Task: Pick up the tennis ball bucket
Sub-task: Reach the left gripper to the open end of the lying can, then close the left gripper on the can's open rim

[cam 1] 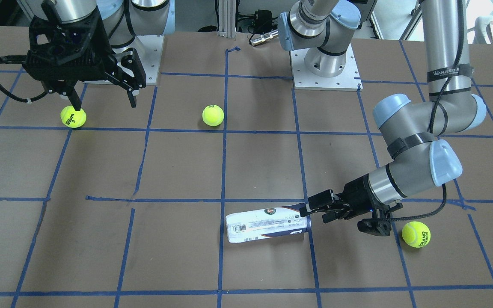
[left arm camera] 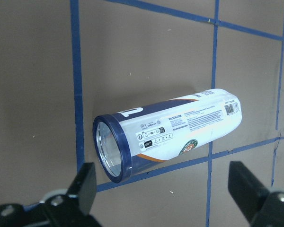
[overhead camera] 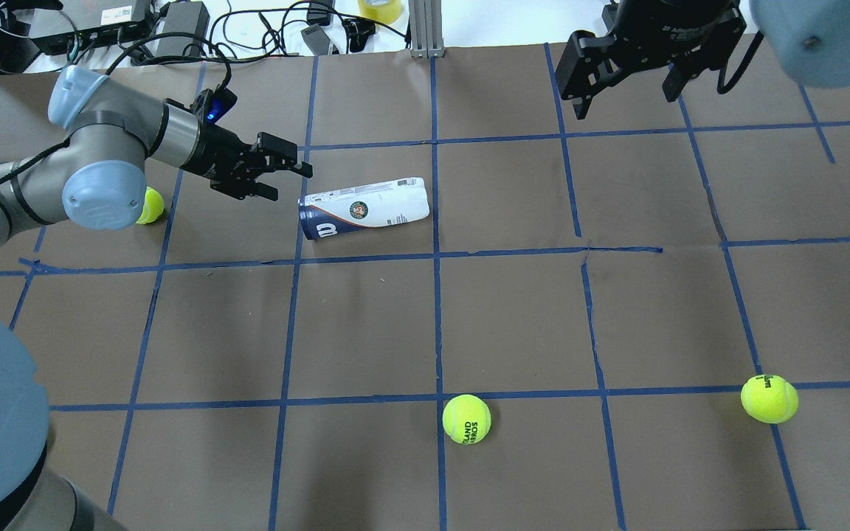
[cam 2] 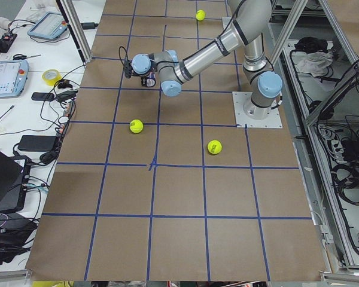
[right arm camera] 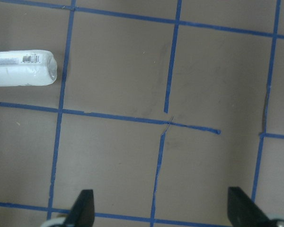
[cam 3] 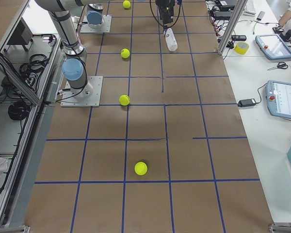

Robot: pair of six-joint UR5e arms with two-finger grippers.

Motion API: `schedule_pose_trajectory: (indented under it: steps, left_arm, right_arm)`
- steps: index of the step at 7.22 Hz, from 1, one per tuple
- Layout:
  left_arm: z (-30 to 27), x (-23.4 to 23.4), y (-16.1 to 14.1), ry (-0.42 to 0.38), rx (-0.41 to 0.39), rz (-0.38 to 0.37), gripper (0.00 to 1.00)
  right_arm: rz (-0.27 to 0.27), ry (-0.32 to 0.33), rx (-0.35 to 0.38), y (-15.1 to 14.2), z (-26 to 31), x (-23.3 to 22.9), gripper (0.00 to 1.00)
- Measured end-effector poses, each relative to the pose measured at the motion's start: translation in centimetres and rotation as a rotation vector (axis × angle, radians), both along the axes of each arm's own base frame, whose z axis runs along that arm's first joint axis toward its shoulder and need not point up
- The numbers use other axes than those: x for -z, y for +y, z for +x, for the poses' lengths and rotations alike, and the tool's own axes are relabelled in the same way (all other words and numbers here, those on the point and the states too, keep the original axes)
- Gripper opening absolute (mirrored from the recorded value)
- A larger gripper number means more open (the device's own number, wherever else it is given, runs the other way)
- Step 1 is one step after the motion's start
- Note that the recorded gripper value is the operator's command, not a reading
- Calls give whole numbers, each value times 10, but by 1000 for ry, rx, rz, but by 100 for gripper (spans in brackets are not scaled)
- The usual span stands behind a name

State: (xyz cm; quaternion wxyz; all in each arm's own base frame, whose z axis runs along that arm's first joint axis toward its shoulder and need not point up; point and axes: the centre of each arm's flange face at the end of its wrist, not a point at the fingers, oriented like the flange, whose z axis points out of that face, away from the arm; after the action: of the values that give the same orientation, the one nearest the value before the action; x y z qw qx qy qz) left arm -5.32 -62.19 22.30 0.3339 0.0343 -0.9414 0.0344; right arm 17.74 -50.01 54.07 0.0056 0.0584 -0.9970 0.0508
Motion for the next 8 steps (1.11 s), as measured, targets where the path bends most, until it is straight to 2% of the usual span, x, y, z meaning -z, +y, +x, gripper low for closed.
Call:
schedule_pose_trajectory:
  steps: [1, 3, 7, 8]
  left_arm:
    - [-2, 14, -2, 26, -1, 17, 100]
    - [-5, 33, -1, 73, -8, 47, 100]
    - [-11, 50, 10, 96, -17, 124, 100]
    - [-13, 54, 13, 111, -20, 144, 95]
  right_arm:
    - [27, -21, 48, 5, 1, 0, 100]
    - [24, -34, 150, 13, 1, -7, 100]
    - [13, -32, 186, 14, 0, -9, 100]
    - [12, -32, 187, 14, -1, -9, 100]
